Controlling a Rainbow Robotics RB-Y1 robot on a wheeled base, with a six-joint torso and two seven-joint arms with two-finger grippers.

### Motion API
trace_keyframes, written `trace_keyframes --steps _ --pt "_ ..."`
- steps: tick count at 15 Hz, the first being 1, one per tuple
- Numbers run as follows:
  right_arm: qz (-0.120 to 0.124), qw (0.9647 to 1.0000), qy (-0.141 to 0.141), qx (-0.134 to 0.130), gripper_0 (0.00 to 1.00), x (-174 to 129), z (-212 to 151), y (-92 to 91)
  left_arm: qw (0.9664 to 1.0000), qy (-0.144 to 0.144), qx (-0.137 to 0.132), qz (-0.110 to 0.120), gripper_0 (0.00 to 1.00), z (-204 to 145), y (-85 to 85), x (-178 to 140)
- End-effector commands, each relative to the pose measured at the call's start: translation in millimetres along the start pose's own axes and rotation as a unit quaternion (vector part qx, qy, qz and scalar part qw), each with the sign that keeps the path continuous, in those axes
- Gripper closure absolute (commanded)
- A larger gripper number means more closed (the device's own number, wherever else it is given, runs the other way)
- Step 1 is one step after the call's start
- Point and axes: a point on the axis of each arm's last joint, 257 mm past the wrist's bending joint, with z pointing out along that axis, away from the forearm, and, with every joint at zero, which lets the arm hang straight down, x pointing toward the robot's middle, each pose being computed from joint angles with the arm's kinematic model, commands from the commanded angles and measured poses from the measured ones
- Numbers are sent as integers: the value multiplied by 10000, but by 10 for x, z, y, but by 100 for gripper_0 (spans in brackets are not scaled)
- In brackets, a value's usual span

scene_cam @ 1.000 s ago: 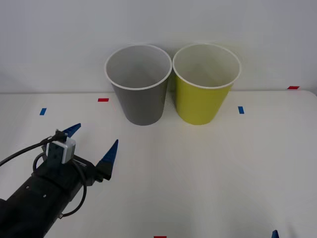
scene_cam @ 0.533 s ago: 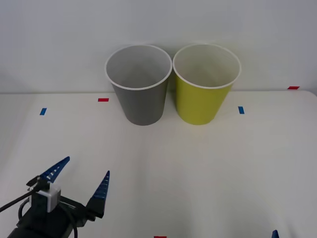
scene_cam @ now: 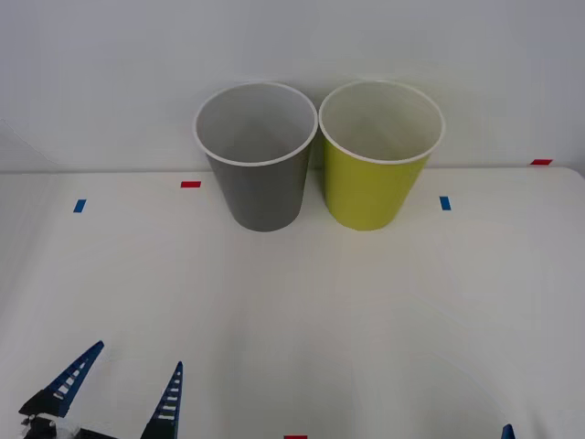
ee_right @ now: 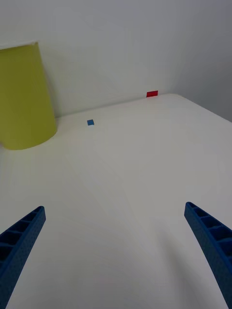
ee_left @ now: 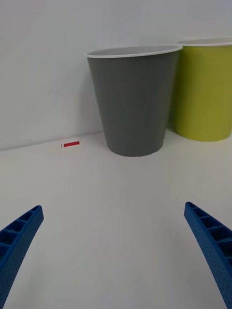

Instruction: Put cans in the gray bin and PET bottles in the light green bin.

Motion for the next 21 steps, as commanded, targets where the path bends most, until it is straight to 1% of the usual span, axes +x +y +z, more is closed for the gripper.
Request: trace_keyframes --steps 1,2,4,6,7,10,11,21 --pt "0 10000 0 0 0 0 0 0 9995 166 -248 -60 0 -302 89 95" --pt "0 10000 0 0 0 0 0 0 9989 268 -363 -79 0 -404 118 141" --pt "0 10000 0 0 0 0 0 0 9980 426 -464 -109 0 -508 127 217" --pt "0 10000 0 0 0 0 0 0 9970 568 -521 -109 0 -602 124 278" --pt "0 10000 0 0 0 0 0 0 9965 606 -547 -153 0 -628 111 295" --pt "0 10000 0 0 0 0 0 0 9956 724 -575 -137 0 -672 100 389" --pt "0 10000 0 0 0 0 0 0 9956 717 -576 -165 0 -669 92 384" --pt "0 10000 0 0 0 0 0 0 9957 721 -571 -151 0 -669 93 389"
